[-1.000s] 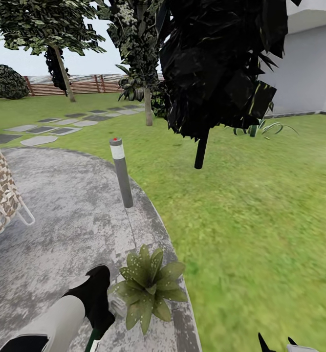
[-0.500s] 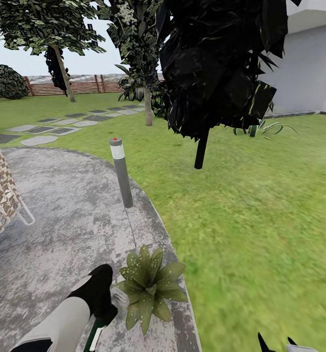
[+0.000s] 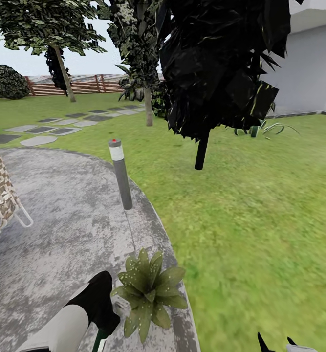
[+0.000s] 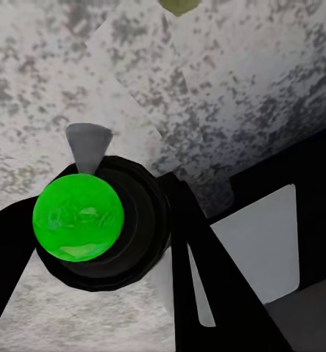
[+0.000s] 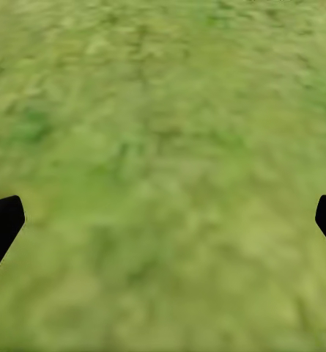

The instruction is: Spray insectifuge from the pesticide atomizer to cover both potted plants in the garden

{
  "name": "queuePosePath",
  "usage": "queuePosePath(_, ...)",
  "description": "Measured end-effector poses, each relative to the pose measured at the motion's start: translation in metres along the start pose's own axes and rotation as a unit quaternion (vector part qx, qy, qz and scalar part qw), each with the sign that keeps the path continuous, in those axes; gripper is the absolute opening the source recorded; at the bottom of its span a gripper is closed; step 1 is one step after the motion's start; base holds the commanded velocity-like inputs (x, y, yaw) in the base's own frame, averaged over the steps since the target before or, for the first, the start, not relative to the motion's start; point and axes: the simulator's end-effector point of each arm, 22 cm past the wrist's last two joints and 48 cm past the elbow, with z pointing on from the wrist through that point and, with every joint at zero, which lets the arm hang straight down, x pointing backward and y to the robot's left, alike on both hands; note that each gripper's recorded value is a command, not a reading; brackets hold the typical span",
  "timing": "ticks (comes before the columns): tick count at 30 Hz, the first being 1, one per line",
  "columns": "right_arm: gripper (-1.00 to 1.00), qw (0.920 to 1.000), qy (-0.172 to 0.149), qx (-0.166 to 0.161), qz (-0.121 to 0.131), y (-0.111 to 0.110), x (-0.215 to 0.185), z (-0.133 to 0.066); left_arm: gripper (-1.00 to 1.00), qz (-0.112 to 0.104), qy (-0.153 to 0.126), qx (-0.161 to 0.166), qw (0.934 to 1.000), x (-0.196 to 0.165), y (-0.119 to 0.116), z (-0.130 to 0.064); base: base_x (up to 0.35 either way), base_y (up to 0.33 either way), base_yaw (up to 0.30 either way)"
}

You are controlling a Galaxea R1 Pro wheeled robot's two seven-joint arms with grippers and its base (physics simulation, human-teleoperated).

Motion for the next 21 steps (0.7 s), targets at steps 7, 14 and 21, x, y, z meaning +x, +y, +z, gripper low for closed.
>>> queuePosePath(7,1.00,1.0000,0.000,0.000,0.000,0.0004,0.0000,0.0001,-1.00,0.001,-0.001,-0.001,1.0000,-0.0003,0.0002,-0.0002,0.000,0.000,0.262)
queuePosePath(14,1.00,1.0000,0.000,0.000,0.000,0.0004,0.0000,0.0001,-1.00,0.002,0.006,-0.001,1.0000,0.0044,0.0009,0.0032,0.000,-0.060,0.277)
queuePosePath(21,1.00,1.0000,0.000,0.000,0.000,0.0003,0.0000,0.0000,-1.00,0.002,0.003,0.000,1.0000,0.0023,-0.0015,0.0027,0.000,-0.262,0.056)
